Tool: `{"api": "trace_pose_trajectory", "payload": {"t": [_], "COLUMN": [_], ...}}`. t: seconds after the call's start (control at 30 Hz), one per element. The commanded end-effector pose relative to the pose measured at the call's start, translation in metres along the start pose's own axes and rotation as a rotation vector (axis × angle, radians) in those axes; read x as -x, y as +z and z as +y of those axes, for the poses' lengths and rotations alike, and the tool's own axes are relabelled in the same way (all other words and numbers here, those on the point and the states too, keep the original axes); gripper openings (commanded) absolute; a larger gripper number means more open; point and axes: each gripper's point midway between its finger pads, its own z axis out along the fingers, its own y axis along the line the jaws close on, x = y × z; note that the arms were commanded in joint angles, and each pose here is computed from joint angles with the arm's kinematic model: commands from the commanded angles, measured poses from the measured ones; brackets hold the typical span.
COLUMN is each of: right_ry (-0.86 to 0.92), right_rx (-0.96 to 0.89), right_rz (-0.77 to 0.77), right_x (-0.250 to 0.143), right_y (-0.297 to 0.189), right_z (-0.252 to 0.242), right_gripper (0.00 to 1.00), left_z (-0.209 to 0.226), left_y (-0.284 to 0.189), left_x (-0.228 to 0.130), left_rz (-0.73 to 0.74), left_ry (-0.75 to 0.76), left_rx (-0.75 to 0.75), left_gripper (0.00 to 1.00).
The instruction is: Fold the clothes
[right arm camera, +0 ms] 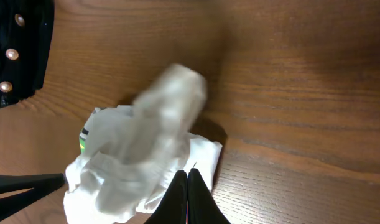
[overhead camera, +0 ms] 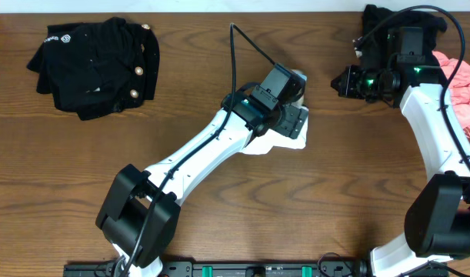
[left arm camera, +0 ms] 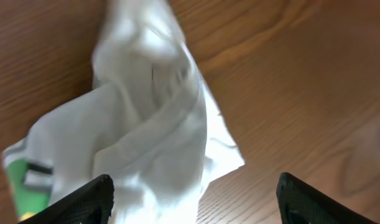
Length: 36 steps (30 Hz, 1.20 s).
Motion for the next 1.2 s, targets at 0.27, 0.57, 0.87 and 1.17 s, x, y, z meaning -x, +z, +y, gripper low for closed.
{"api": "trace_pose_trajectory", "payload": {"t": [0.27,0.57,0.87,1.17], "right_ry": [0.023,-0.103,-0.277,-0.365], "right_rx": [0.07,0.042,-0.079,-0.083], "right_rz": [0.028,0.259,0.303,0.306], "right_x": [-0.006,-0.069,-0.099,-0.11], "right_y": [-0.003,0.017,0.043,0.084], "right_z": [0.013,0.055,0.098,0.115], "right_gripper": [0.01,0.05,0.47,0.55], "left_z": [0.021,0.147,0.229,0.234], "left_y": [-0.048,-0.181,-0.214,-0.214], "left_x": [0.042,0.064,0.01,0.006], "left_rz": [-0.138,-0.37,-0.286,-0.278], "left_ry": [-0.051,-0.335,-0.542,-0.552], "left_rx": [-0.017,0.172,0.322,0.331], "left_gripper": [0.93,0.97,0.97,0.97]}}
